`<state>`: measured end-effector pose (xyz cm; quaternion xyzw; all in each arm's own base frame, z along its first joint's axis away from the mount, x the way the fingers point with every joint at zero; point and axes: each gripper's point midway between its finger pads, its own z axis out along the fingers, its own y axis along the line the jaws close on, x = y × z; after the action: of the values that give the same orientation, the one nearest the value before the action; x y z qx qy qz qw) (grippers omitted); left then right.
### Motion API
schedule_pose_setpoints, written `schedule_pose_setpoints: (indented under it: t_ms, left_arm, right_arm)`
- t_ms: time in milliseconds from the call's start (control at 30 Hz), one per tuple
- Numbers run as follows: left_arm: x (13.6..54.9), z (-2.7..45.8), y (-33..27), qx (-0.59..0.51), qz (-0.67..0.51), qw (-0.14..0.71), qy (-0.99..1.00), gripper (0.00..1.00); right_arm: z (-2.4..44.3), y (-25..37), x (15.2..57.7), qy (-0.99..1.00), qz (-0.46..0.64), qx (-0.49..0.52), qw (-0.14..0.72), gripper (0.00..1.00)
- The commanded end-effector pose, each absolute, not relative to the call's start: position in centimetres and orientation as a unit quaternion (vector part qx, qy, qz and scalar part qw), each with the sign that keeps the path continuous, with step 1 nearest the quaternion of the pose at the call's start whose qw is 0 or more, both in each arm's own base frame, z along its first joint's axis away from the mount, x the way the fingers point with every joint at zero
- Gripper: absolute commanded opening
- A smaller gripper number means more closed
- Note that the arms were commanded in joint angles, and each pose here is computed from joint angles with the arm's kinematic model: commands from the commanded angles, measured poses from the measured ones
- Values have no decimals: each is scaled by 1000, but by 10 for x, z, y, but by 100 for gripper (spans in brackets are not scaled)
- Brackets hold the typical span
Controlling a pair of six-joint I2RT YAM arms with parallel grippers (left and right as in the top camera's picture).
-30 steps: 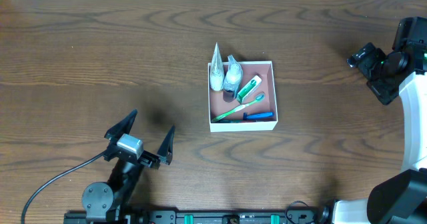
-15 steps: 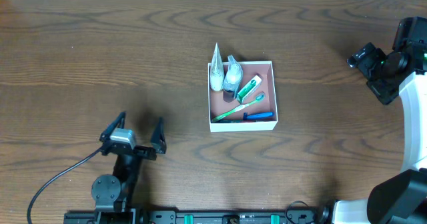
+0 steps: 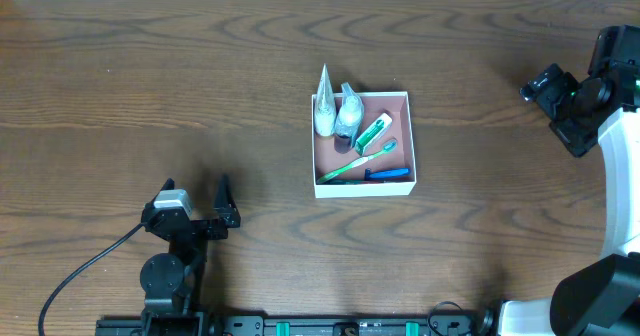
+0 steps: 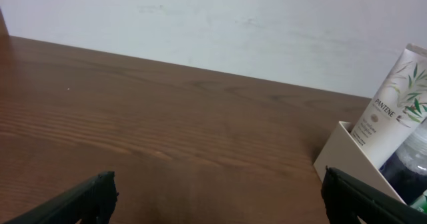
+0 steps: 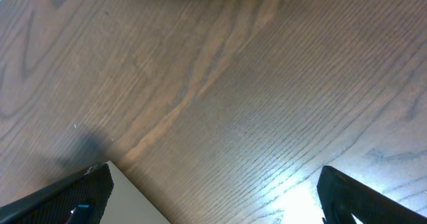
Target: Pack container
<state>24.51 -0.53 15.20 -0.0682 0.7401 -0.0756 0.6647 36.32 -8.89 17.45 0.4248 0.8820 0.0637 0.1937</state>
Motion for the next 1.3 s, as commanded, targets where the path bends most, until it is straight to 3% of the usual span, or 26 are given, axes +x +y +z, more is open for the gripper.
schedule_pose_setpoints:
  t_ms: [0,1100,1267]
  left_arm:
    - [244,137,0,-79,-62,648,755,98]
    - [244,136,0,-79,-62,647,756,98]
    - [244,136,0,-79,-62,647,756,98]
  right_arm:
    - [176,-90,365,878,67,432,195,99]
    - [176,-88,366,879,67,429,195,99]
    - [197,-65,366,886,80,399,221,99]
